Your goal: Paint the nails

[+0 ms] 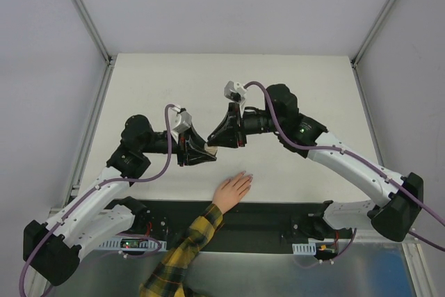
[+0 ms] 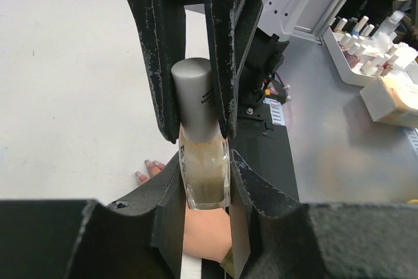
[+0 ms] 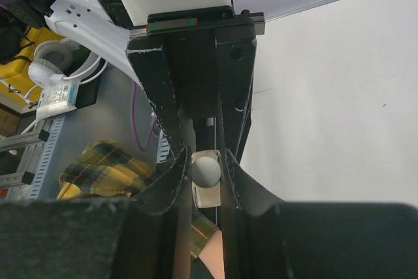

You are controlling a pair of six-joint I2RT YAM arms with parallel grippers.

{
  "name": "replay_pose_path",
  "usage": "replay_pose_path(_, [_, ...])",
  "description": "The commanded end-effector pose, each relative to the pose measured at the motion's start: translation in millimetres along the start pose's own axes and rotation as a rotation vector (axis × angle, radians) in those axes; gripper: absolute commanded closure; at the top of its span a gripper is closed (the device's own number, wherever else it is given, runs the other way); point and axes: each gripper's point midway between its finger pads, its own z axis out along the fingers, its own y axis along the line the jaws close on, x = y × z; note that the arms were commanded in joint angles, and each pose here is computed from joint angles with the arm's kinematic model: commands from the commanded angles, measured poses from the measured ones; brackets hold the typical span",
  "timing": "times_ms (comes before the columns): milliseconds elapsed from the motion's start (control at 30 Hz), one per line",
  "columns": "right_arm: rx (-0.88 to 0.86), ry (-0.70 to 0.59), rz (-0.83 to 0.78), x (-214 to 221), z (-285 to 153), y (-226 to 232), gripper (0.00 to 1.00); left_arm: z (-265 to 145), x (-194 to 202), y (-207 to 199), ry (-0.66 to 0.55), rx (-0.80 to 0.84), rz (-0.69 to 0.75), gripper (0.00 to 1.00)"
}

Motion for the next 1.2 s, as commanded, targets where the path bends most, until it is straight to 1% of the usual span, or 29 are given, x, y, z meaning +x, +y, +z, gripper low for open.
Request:
replay_pose_path(0, [0.039,-0.063,-0.004,-16,-7,4,0.91,-1,-34,-13,-0.057,0.060,0.200,1.00])
replay_pose_path(33, [0.106,-0.088,0.018,-25,-8,-4,0.76,-1,-30,-5,-0.045,0.016,0.176,1.00])
replay_pose_path(67, [0.182,-0.098,0.061,-28,-11,-13,0.65,-2,-32,6,-0.054,-0.055,0.180,1.00])
replay_pose_path(100, [0.332,-0.116,0.094,-30,-17,-34,0.57,-4,-33,13,-0.055,-0.100,0.213,1.00])
replay_pose_path(133, [0.419,-0.148,0.142,-37,-24,-42,0.50,-6,-29,22,-0.042,-0.151,0.191,1.00])
replay_pose_path(167, [0.491,-0.151,0.165,-35,-29,-49,0.40,-9,-33,35,-0.054,-0.239,0.193,1.00])
replay_pose_path(200, [0.558,-0.198,0.165,-43,-36,-52,0.35,-12,-34,40,-0.054,-0.268,0.211,1.00])
replay_pose_path(233, [0.602,-0.216,0.171,-45,-38,-54,0.31,-12,-32,44,-0.049,-0.293,0.205,1.00])
replay_pose_path(267, [0.633,-0.243,0.165,-52,-40,-53,0.22,-16,-34,50,-0.054,-0.338,0.203,1.00])
replay_pose_path(367, [0.718,-0.251,0.159,-67,-34,-50,0.20,-21,-36,56,-0.064,-0.397,0.214,1.00])
replay_pose_path(400, [0.779,-0.255,0.163,-70,-35,-52,0.20,-24,-37,61,-0.066,-0.434,0.215,1.00])
replay_pose_path(433, [0.819,-0.218,0.184,-61,-25,-62,0.20,-25,-38,64,-0.068,-0.454,0.216,1.00])
replay_pose_path(467, [0.848,-0.190,0.197,-56,-24,-65,0.22,-27,-39,66,-0.073,-0.473,0.215,1.00])
replay_pose_path(500, [0.864,-0.216,0.209,-68,-20,-62,0.25,-30,-40,69,-0.076,-0.498,0.212,1.00])
replay_pose_path(533, [0.901,-0.165,0.224,-55,-12,-70,0.28,-30,-41,70,-0.079,-0.507,0.214,1.00])
replay_pose_path(600, [0.930,-0.187,0.234,-64,-7,-69,0.37,-32,-41,71,-0.084,-0.526,0.209,1.00])
replay_pose_path(633, [0.943,-0.176,0.239,-61,-4,-70,0.44,-34,-41,75,-0.085,-0.551,0.206,1.00])
replay_pose_path(733, [0.955,-0.180,0.256,-59,7,-72,0.52,-37,-42,78,-0.091,-0.576,0.201,1.00])
replay_pose_path(900, [0.946,-0.153,0.262,-51,22,-74,0.55,-38,-43,79,-0.098,-0.594,0.200,1.00])
replay_pose_path(1000, [0.952,-0.146,0.261,-47,22,-76,0.61,-37,-42,78,-0.095,-0.585,0.198,1.00])
replay_pose_path(1033, [0.956,-0.152,0.257,-47,21,-76,0.70,-37,-43,76,-0.095,-0.576,0.200,1.00])
replay_pose_path(1100, [0.963,-0.144,0.229,-43,16,-78,0.79,-32,-41,70,-0.083,-0.528,0.211,1.00])
replay_pose_path(1133, [0.953,-0.159,0.211,-46,15,-78,0.91,-30,-39,68,-0.078,-0.512,0.212,1.00])
replay_pose_path(1167, [0.943,-0.123,0.174,-38,15,-81,0.97,-26,-38,61,-0.068,-0.464,0.220,1.00])
